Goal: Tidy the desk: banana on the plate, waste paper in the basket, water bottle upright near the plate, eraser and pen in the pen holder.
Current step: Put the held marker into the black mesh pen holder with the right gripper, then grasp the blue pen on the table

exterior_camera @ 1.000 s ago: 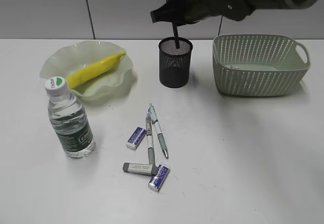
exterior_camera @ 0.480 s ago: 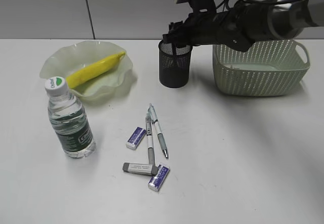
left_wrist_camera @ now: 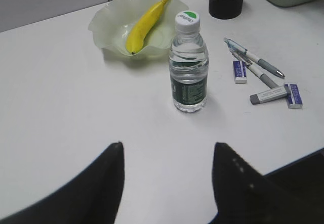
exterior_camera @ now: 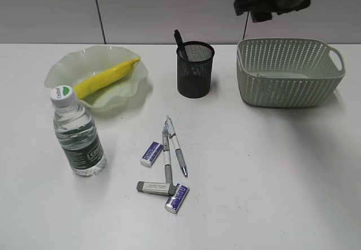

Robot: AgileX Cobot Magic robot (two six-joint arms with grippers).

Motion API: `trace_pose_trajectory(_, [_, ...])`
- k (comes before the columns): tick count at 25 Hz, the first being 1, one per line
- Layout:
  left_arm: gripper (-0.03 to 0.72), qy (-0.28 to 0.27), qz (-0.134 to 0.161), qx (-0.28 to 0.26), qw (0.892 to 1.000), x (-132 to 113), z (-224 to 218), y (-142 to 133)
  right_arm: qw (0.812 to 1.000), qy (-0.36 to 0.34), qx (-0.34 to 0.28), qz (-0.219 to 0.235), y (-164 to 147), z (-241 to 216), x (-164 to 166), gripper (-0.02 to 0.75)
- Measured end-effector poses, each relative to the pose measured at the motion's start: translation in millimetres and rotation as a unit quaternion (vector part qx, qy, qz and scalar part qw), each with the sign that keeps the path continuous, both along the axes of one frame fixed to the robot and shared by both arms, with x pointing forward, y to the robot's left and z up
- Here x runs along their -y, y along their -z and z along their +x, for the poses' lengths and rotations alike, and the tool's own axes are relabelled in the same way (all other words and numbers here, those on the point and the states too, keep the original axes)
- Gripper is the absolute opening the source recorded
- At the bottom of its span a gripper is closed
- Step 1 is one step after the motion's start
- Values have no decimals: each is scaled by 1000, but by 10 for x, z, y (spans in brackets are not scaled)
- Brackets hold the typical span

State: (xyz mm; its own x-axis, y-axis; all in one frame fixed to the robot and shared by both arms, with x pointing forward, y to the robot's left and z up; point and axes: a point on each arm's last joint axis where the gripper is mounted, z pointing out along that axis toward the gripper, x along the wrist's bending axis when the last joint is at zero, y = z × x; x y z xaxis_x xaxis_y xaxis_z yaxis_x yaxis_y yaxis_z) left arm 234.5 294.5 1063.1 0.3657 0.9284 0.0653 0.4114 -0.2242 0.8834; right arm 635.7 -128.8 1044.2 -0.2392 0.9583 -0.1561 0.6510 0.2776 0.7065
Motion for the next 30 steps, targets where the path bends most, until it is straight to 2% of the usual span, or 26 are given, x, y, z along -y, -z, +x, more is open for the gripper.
trace_pose_trajectory(3, [417,0,0,0,1000,0,0,0,999,-10,-36,-14,-246,-429,162,337])
trace_pose_trajectory(7, [417,0,0,0,1000,0,0,0,997,-33,-74,-15,-319,-1165,477,302])
trace_pose_trajectory(13, [417,0,0,0,1000,0,0,0,988,-83,-113,60,-323,-2411,909,298])
trace_pose_trajectory(15, [417,0,0,0,1000,0,0,0,986,-105,-113,63,-276,-2745,1045,297])
trace_pose_trajectory(18, [417,0,0,0,1000,0,0,0,986,-122,-82,75,-195,-3170,1240,298])
trace_pose_trajectory(22, [417,2,-3,-2,1000,7,3,-1,987,-133,2,94,-164,-3566,1450,298])
trace_pose_trajectory(26, [397,56,-43,-25,997,165,128,-114,982,-135,74,106,-141,-3838,1608,298])
trace_pose_trajectory(28, [369,92,-70,-51,992,299,313,-220,979,-135,99,112,-139,-3917,1654,298])
trace_pose_trajectory(30, [356,127,-104,-94,982,452,553,-318,977,-131,117,118,-138,-3970,1688,296])
